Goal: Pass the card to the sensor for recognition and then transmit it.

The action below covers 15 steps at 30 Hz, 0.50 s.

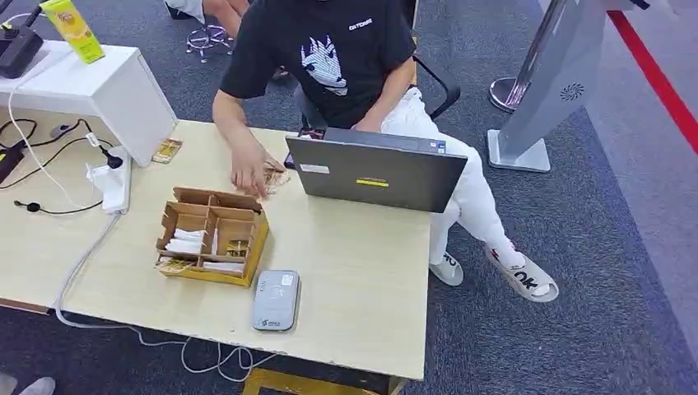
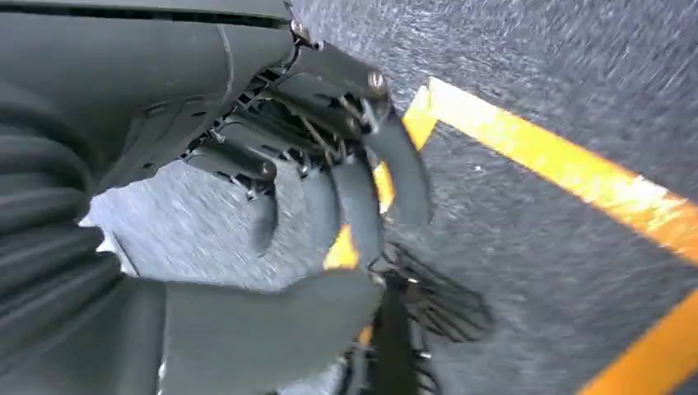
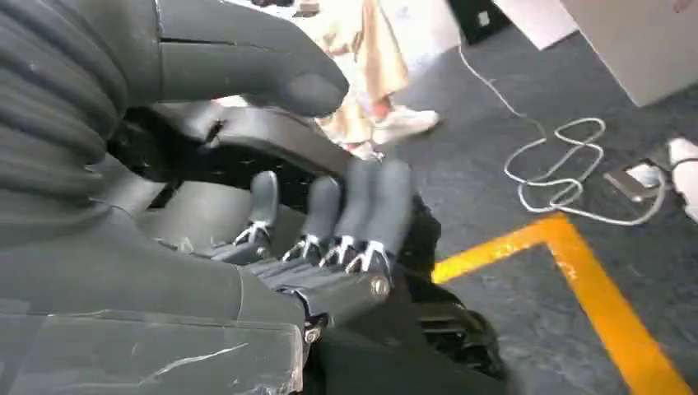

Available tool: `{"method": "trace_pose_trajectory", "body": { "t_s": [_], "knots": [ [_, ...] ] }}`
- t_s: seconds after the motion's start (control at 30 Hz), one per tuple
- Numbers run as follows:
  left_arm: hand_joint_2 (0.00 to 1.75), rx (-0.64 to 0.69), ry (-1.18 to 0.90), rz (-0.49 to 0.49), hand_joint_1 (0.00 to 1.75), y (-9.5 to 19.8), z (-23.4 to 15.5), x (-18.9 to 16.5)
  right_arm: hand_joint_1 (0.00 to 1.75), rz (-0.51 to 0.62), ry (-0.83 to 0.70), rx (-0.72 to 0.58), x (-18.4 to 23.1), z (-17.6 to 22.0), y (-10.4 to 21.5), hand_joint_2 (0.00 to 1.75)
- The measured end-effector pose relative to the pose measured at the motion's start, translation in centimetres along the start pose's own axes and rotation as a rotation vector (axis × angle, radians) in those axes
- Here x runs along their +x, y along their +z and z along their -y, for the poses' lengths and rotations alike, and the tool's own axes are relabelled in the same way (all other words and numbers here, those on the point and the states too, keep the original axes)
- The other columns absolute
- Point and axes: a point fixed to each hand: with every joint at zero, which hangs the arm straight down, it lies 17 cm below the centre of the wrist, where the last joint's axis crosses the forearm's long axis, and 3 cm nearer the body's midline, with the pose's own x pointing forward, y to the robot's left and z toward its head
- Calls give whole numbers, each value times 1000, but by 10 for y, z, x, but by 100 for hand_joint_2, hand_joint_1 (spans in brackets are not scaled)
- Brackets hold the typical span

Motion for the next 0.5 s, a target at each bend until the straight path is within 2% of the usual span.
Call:
{"method": "trace_pose_trajectory", "body": {
  "t_s": [0.5],
  "knots": [
    [175,-88,-191,13,0,2,9,-4,0,-40,230,142,-15,-10,11,175]
  ]
}}
